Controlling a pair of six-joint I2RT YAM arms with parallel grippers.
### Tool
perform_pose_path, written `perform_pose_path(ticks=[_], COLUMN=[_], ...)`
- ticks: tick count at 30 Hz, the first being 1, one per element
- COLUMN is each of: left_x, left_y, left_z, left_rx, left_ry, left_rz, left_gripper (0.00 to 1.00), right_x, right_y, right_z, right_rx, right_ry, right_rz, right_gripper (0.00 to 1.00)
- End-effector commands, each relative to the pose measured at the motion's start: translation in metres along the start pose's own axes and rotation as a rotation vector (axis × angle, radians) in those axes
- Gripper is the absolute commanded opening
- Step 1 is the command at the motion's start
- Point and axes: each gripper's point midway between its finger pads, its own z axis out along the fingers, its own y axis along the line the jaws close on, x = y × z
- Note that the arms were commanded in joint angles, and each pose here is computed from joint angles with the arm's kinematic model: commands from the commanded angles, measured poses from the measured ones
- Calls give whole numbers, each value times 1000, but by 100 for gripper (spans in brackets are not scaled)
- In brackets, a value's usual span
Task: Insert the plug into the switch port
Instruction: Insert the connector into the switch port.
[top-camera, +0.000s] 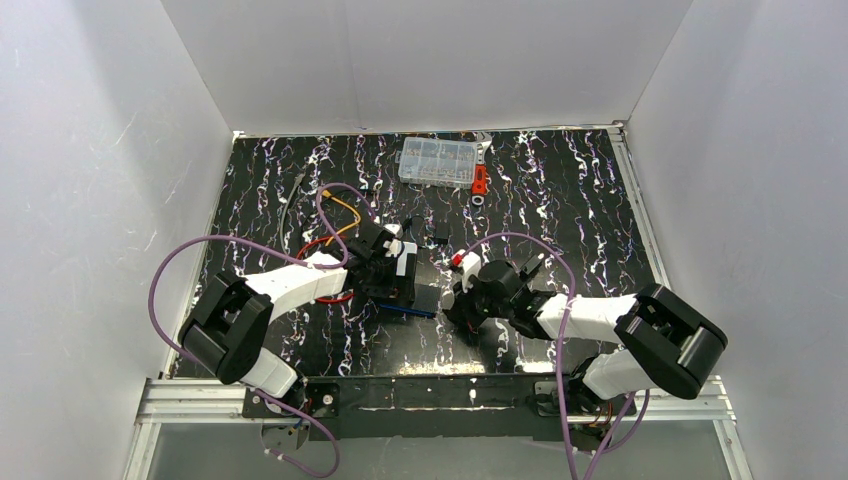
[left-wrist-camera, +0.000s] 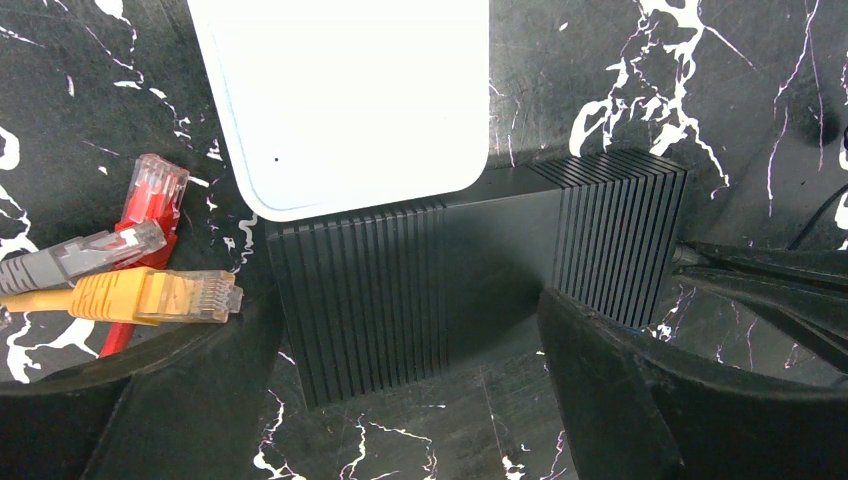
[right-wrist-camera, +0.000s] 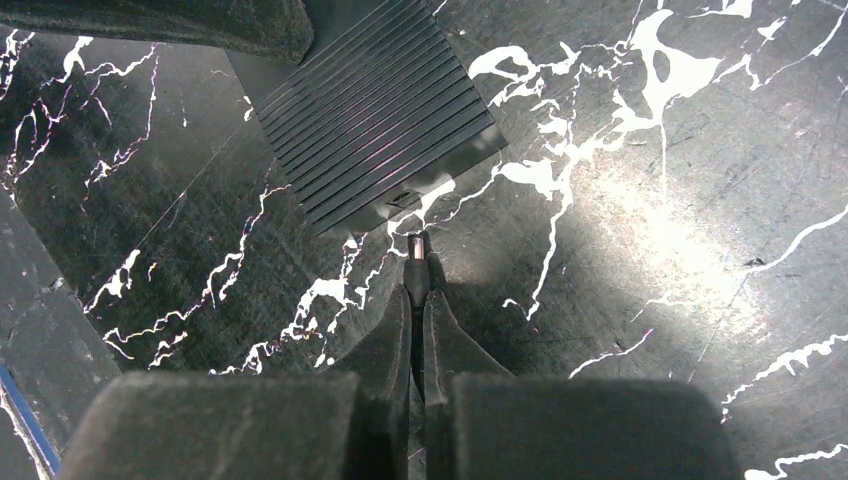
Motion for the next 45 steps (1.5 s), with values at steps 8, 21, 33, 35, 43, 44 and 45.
perform_pose_path(ticks=[8, 21, 33, 35, 43, 44, 45], left_x=[25, 25, 26, 27, 33, 34, 35], left_y=[7, 7, 6, 5, 2, 2, 1], left_z=[1, 2, 4, 4, 2, 2, 2], left_rx=[-19, -24, -17, -9, 17, 22, 26], left_ry=[74, 77, 84, 86, 96, 97, 99], left_rz=[11, 13, 10, 10, 4, 2, 1], left_gripper=[95, 95, 95, 95, 95, 95, 95], right_x=[-31, -32, -32, -33, -37, -38, -39], right_y=[6, 8, 14, 17, 27, 28, 29], right_z=[2, 7, 6, 7, 9, 9, 10], right_rx=[-33, -45, -82, -99, -162, -170, -178], right_ry=[-153, -144, -154, -156, -186, -193, -200], right_rz=[-22, -27, -44, -45, -70, -74, -78], right_gripper=[1, 1, 1, 1, 1, 1, 1])
